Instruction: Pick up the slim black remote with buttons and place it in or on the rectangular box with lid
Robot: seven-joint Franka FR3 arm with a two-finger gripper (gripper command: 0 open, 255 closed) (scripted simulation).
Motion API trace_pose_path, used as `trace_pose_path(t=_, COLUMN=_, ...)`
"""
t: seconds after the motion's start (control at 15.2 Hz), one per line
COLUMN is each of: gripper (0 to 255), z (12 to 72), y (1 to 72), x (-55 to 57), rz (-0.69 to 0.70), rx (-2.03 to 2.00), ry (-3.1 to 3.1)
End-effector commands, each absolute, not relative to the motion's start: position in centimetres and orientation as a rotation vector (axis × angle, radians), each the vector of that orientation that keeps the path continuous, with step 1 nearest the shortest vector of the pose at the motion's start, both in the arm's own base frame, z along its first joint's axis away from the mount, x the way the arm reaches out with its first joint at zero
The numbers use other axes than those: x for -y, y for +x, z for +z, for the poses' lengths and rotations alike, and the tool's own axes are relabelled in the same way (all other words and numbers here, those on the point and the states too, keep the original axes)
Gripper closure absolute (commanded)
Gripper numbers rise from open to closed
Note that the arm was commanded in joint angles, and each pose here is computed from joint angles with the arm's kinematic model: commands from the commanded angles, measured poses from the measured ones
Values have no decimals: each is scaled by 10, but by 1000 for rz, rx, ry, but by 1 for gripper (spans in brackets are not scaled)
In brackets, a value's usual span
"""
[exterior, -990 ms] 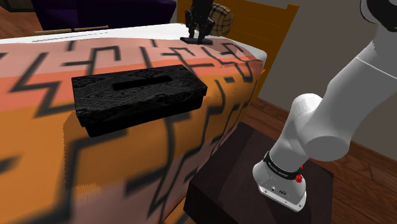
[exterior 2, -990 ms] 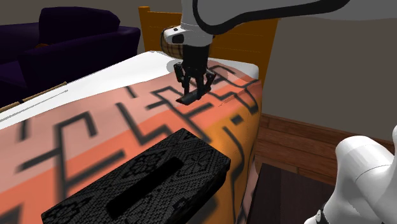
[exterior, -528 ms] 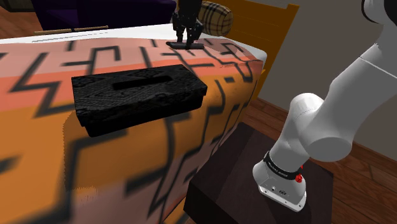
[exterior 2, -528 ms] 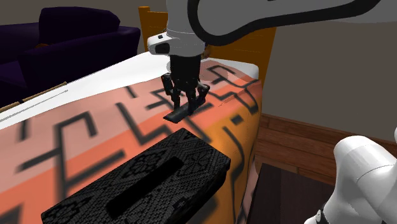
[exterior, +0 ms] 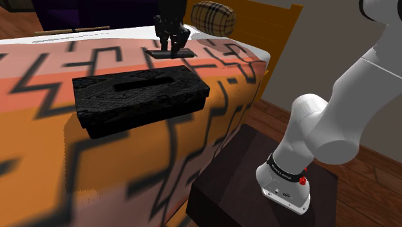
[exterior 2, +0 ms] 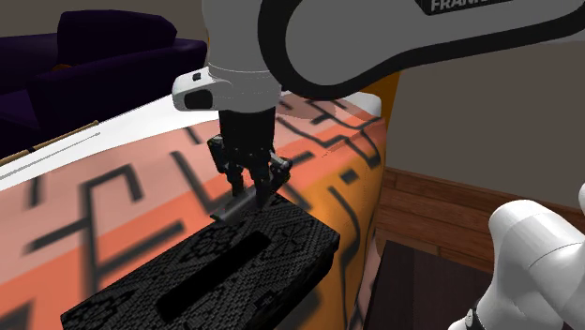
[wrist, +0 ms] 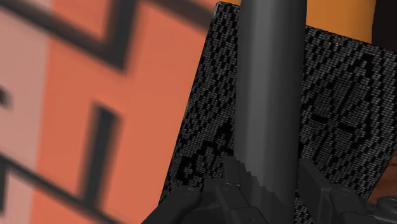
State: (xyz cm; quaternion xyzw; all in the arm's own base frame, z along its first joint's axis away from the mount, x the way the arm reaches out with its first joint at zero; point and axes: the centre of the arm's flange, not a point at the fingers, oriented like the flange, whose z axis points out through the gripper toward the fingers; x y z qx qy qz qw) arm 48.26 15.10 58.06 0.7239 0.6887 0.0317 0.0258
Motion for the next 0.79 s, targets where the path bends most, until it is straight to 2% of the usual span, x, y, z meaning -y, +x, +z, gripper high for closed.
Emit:
trace_pose_path(t=0.0, gripper=255, z=582, y=480, x=-178, rz=98, rx=-2127, ry=2239)
trace_pose_path(t=0.46, gripper=255, z=580, y=466, x=-268, rz=98, rx=-2127, ry=2239)
trace_pose_path(t=0.73, gripper=255, z=559, y=466, x=-268, rz=98, rx=-2127, ry=2239)
